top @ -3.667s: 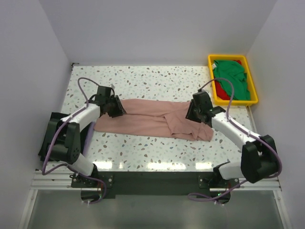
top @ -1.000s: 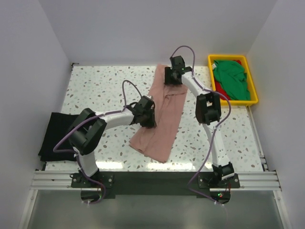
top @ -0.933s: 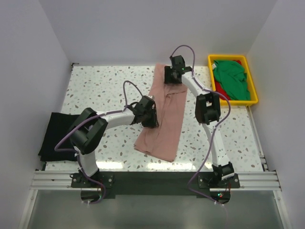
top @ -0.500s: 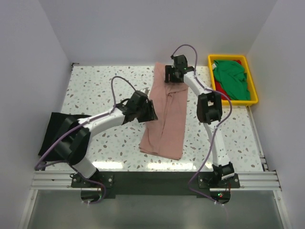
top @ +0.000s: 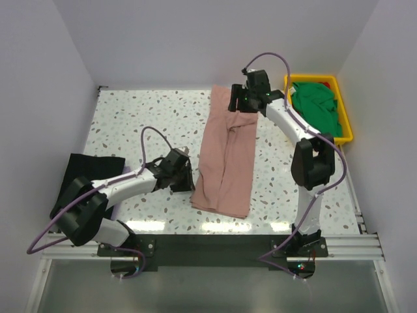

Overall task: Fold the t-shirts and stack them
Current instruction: Fold the tshirt

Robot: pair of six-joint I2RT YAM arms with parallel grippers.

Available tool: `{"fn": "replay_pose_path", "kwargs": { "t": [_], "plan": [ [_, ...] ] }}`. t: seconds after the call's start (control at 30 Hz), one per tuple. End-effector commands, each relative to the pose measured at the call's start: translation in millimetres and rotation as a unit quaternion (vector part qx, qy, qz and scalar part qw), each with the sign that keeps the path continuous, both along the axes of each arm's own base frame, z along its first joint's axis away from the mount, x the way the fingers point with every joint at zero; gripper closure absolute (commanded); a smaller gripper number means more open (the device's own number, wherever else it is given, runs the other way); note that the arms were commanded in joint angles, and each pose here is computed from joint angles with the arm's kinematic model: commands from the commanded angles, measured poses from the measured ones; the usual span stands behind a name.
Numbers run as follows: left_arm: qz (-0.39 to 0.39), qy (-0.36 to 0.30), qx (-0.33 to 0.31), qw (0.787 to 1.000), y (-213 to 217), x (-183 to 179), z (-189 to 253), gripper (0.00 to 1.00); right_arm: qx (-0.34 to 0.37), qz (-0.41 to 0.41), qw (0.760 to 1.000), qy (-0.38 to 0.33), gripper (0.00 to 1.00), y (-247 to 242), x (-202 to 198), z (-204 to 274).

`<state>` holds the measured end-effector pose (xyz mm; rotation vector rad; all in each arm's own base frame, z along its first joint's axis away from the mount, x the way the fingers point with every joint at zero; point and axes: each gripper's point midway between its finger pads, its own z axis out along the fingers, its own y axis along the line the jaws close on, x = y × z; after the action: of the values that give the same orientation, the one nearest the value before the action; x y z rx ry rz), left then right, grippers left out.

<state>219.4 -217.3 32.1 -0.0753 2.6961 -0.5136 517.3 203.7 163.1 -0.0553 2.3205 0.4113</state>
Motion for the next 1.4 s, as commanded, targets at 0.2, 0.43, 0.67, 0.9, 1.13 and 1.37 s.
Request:
{"fn": "replay_pose_path", "kwargs": {
  "t": [0.2,0.43,0.67,0.9,1.13,1.37],
  "plan": [
    [-0.031,-0.005,-0.012,0.999,-0.7,-14.3,-0.3,0.6,-0.013,0.029,0.996,0.079,0.41,41.2,-60.5,-76.4],
    [-0.043,-0.004,-0.027,0.999,-7.2,-17.6,-3.9,0.61,-0.029,0.032,0.995,0.095,0.43,52.2,-69.5,-96.2],
    [-0.057,0.0,-0.036,0.998,-11.4,-20.8,-5.2,0.65,-0.04,0.027,0.993,0.104,0.46,51.8,-73.1,-110.2],
    [-0.069,0.012,-0.045,0.997,-16.2,-27.9,-10.2,0.73,-0.045,0.018,0.993,0.104,0.49,50.4,-68.8,-119.8],
    [-0.069,0.027,-0.038,0.997,-12.5,-35.1,-17.9,0.88,-0.059,0.002,0.994,0.092,0.51,47.6,-56.3,-122.0],
    [-0.064,0.028,-0.035,0.997,-8.9,-37.2,-14.9,1.0,-0.049,-0.007,0.996,0.078,0.51,51.5,-47.1,-121.5]
  ]
}}
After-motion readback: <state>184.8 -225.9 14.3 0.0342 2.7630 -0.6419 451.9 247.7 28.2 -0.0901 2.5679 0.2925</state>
